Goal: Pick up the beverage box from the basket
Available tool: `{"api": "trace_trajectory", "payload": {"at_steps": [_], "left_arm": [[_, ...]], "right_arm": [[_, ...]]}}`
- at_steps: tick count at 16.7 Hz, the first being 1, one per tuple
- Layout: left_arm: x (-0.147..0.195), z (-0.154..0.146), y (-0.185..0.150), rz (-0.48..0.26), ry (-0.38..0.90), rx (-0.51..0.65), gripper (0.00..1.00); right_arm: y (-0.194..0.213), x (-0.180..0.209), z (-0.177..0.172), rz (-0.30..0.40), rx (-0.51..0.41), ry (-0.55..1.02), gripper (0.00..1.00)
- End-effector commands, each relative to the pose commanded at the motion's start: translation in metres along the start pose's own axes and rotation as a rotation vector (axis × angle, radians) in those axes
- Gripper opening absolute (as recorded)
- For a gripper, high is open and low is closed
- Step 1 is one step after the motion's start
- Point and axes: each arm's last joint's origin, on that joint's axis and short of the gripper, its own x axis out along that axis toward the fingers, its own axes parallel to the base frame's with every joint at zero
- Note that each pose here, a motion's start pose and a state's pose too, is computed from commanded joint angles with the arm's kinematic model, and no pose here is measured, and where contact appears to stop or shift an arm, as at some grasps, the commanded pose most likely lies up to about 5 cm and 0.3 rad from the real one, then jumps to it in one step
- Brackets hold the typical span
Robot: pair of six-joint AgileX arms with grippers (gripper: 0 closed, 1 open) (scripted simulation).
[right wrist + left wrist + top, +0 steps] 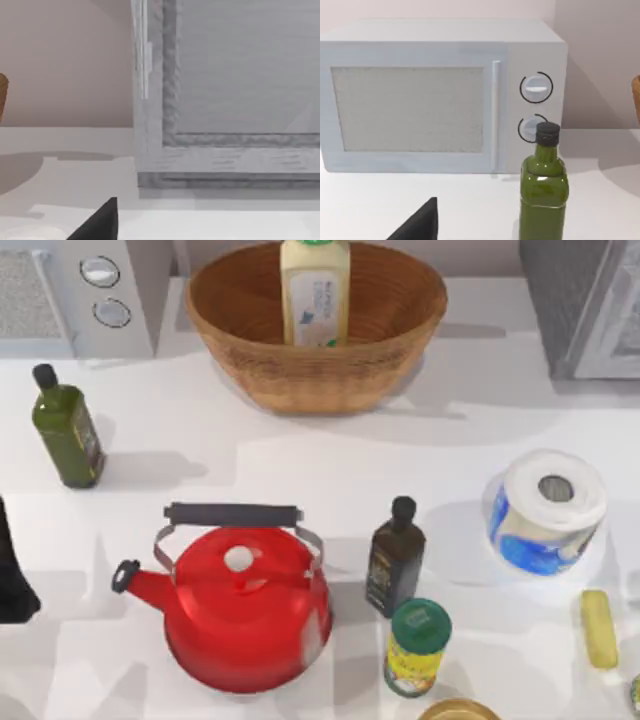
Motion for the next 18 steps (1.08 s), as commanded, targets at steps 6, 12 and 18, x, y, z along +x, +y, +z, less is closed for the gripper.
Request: {"api": "trace_trajectory", "payload": {"at_steps": [6,12,18], "left_arm": [[0.004,0.012,-0.002,0.002,0.033,-0.016,1.0],[0.041,0.076,-0.019,-0.002,0.068,-0.044,1.0],[0.139,0.125,-0.078,-0.01,0.101,-0.059,1.0]], "right_arm": [[0.0,0.0,0.0,0.0,0.0,0.0,1.0],[0.0,0.0,0.0,0.0,0.0,0.0,1.0],[0.0,0.0,0.0,0.0,0.0,0.0,1.0]]}}
